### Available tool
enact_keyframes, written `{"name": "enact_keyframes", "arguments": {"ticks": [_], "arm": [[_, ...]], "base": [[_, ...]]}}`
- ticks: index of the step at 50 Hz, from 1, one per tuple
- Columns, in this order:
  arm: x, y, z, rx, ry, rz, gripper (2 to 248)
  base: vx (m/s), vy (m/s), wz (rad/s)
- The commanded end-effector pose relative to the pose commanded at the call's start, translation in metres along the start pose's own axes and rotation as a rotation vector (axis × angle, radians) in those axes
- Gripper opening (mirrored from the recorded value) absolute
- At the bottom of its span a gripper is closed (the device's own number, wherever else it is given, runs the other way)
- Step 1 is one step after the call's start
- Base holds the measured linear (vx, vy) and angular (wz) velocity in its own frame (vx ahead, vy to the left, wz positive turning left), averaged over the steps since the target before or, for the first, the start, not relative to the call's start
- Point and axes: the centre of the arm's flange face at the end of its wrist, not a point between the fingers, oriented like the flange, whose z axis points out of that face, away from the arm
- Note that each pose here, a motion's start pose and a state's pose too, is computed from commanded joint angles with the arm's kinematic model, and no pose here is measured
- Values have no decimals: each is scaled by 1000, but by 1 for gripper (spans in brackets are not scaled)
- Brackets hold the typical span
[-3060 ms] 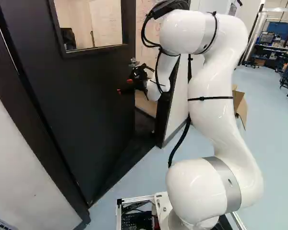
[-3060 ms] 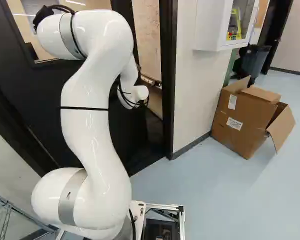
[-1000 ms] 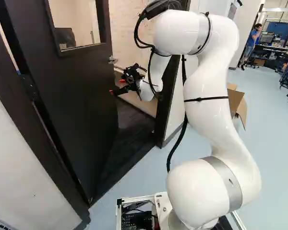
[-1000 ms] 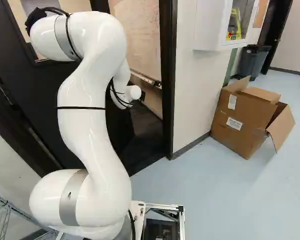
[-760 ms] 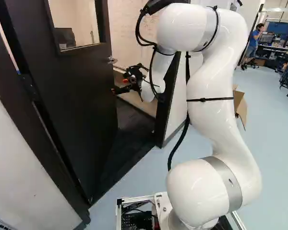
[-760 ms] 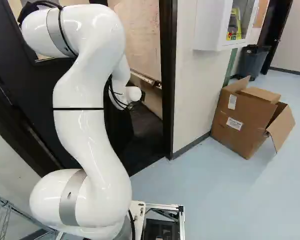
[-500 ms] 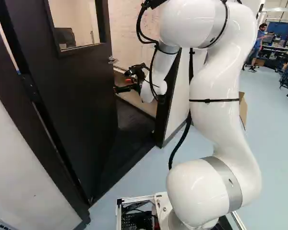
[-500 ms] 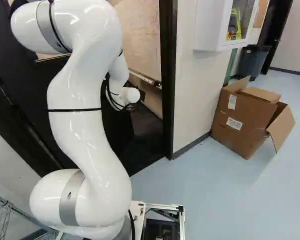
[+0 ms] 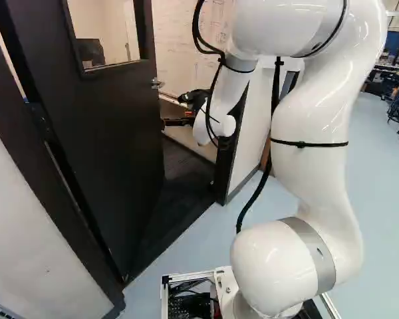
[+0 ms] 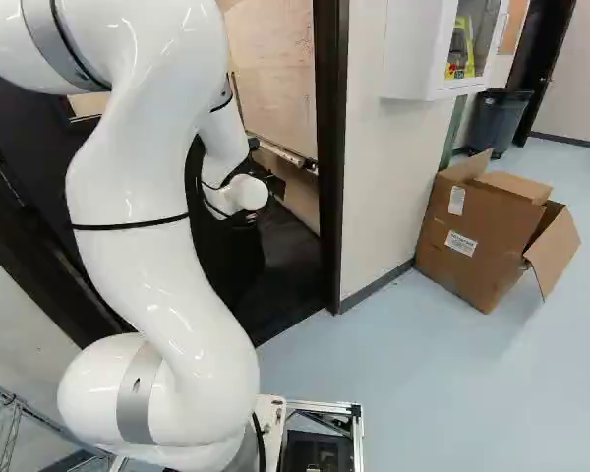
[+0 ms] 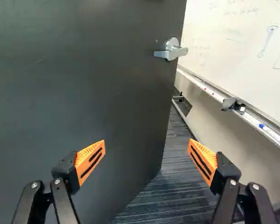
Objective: Open the door and move inside
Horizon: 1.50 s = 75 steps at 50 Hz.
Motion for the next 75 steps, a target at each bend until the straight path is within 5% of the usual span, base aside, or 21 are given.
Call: {"name": "enact_keyframes", "arguments": {"ticks": [51,75], "arm": [[-19,-28,-90,-224,-54,185,247],[-27,-39,-120,-284,-64,236,247]], "base": [[0,0,0],[0,0,0]]}}
